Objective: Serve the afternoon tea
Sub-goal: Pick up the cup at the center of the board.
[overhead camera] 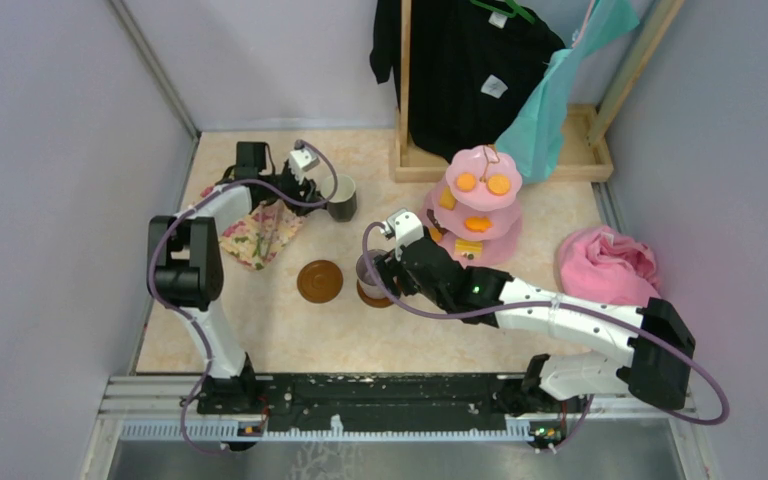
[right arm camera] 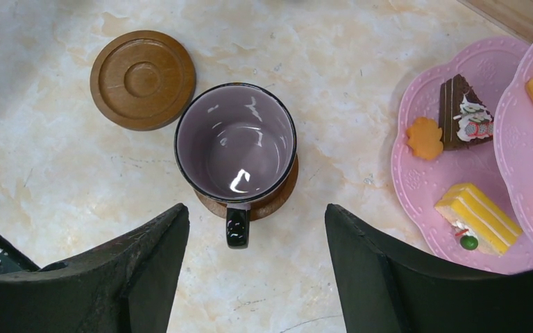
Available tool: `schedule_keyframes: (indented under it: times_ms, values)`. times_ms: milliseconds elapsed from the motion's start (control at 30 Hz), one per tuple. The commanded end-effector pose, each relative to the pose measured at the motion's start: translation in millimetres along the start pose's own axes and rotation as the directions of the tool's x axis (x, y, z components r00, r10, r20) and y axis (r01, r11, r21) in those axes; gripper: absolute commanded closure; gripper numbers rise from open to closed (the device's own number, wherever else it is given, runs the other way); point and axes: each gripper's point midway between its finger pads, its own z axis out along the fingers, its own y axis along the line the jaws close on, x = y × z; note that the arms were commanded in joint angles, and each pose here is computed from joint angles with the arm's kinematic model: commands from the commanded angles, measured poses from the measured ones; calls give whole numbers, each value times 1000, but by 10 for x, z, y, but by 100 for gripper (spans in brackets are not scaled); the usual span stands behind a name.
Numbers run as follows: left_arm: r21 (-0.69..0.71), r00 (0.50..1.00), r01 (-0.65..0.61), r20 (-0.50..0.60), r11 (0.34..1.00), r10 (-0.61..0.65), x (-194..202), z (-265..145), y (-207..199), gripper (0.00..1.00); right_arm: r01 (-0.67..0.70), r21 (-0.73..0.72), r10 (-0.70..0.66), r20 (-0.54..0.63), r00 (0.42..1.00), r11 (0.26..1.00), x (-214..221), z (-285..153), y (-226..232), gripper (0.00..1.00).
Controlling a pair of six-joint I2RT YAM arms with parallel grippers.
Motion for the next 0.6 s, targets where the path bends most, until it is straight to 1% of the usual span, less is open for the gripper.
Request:
schedule_keyframes:
  times_ms: [0,100,267,433,567]
  values:
    - [85,1000,2,30,996,-4,-65,90,-137,41,-21,-10,22,94,995,1000,-357,-99,41,28]
    - [97,999,14,27,995,-17,-46,111,-174,57,-22,-8,23,92,995,1000,-349,-101,37,28]
    - [104,999,27,25,994,-30,-59,115,-206,67,-26,-10,27,96,995,1000,-358,-108,38,28]
    - [110,999,41,28,993,-45,-95,94,-256,74,-29,-16,31,95,995,999,-354,-108,48,28]
    - [120,997,59,40,991,-64,-167,69,-309,84,-38,-23,40,96,995,999,-352,-128,53,28]
